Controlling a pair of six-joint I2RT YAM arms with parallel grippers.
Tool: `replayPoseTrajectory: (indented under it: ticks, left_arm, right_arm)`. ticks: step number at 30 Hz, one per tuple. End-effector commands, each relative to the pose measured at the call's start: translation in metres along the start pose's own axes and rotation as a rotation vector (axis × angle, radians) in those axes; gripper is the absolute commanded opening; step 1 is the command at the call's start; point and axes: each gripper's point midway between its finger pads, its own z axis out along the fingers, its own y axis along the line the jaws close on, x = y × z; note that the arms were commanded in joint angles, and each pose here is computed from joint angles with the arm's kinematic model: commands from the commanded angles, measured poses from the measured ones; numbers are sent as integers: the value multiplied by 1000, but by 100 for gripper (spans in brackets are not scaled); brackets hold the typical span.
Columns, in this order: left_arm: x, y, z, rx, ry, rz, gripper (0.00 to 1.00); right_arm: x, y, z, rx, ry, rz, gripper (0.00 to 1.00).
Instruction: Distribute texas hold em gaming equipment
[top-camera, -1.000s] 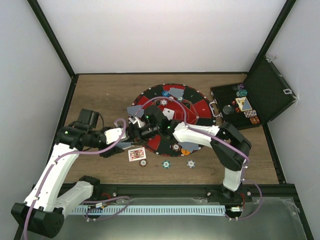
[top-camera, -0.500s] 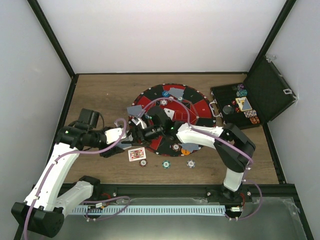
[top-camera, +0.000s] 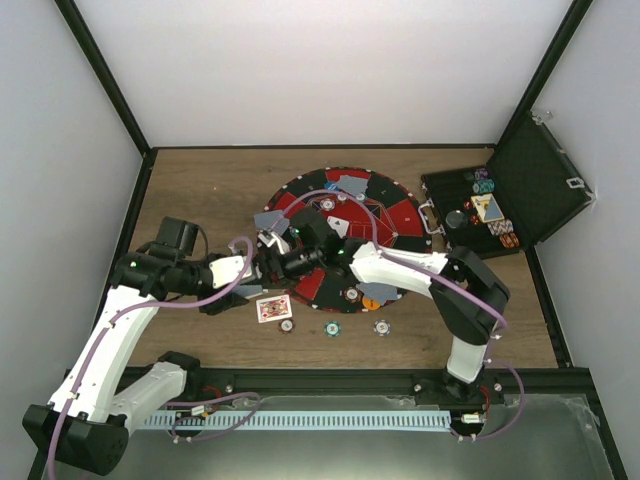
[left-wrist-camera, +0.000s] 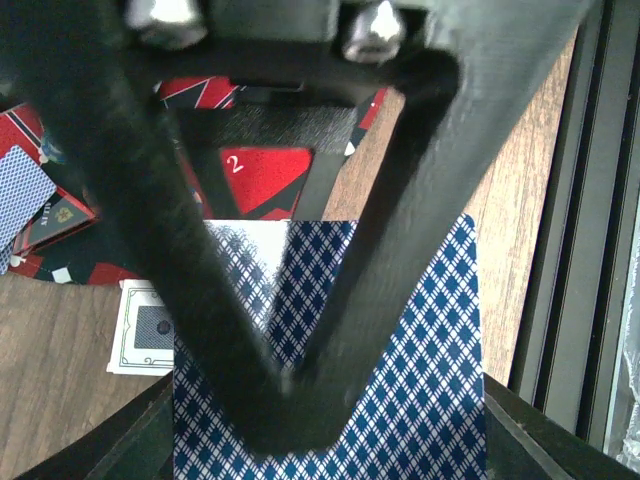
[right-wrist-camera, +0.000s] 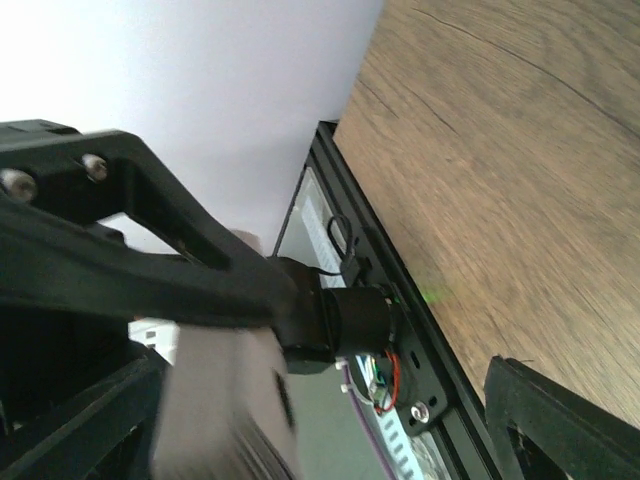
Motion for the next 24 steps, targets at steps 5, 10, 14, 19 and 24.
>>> replayPoseTrajectory:
  ticks: [5, 10, 14, 19, 24]
  left_arm:
    - [-9, 0, -5, -8, -41, 29, 4]
    - [-11, 2, -6, -11, -41, 32, 4]
    - [-11, 1, -5, -7, -44, 31, 4]
    - [-10, 1, -5, -8, -43, 29, 4]
    - [-11, 1, -6, -11, -46, 30, 4]
  right_arm:
    - [-10, 17, 22, -54, 42, -29, 88]
    - [-8, -3, 20, -22, 46, 4, 84]
    - [-6, -17, 8, -9, 28, 19, 83]
    - [-9, -24, -2, 20, 7, 21, 82]
    - [-8, -33, -6, 51, 10, 30, 78]
